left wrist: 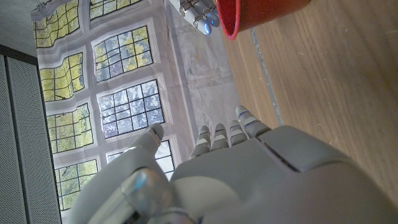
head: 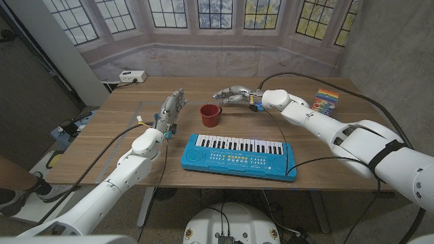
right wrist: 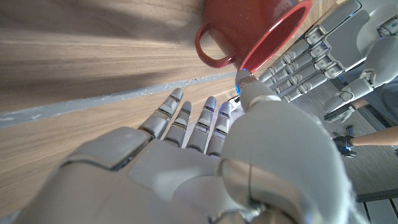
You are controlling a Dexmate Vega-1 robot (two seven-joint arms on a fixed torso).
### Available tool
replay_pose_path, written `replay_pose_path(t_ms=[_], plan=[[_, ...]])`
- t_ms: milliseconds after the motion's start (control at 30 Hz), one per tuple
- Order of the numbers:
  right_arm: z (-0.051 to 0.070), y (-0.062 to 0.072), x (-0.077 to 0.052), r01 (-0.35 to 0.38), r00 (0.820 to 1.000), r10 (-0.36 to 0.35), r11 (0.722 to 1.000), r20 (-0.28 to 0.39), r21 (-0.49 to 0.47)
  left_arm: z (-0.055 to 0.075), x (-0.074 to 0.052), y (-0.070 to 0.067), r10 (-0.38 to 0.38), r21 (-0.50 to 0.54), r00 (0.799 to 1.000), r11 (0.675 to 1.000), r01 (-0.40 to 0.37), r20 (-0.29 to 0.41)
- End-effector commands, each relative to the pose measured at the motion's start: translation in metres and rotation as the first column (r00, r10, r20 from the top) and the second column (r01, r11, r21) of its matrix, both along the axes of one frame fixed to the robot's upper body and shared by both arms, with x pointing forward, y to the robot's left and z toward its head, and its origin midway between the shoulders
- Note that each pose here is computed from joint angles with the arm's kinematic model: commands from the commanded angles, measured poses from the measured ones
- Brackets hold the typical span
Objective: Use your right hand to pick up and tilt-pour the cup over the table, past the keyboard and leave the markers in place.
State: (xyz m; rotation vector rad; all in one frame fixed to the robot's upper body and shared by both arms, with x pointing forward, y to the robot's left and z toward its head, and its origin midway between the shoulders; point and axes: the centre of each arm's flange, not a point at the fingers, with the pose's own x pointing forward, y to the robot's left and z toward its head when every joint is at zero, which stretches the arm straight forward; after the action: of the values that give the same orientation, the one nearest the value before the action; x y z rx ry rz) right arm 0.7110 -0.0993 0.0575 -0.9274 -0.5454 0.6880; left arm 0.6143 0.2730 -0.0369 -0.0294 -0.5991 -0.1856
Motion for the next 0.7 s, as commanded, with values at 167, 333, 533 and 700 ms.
replay_pose_path(t_ms=[167,333,533,700], plan=[[-0.0032,0.0094,0.0083,-0.006,1.000,0.005,0.999,-0.014,-0.052,-0.0008,0.0013,0.0000,-0.005,-0.003,1.000,1.000,0.005,-0.008],[-0.0038,0.0089,0.0089,-0.004,1.000,0.003,0.998,-0.013,-0.058,-0.0014,0.0011,0.0003,-0.004,-0.004,1.000,1.000,0.004,-0.009],[-0.0047,0.0085,0.0089,-0.005,1.000,0.004,0.998,-0.016,-0.066,-0.0018,0.0009,0.0005,-0.005,-0.003,1.000,1.000,0.005,-0.012],[-0.0063,0.0076,0.0092,-0.006,1.000,0.004,0.997,-0.023,-0.071,-0.0034,0.0005,0.0002,-0.007,-0.003,1.000,1.000,0.007,-0.017]])
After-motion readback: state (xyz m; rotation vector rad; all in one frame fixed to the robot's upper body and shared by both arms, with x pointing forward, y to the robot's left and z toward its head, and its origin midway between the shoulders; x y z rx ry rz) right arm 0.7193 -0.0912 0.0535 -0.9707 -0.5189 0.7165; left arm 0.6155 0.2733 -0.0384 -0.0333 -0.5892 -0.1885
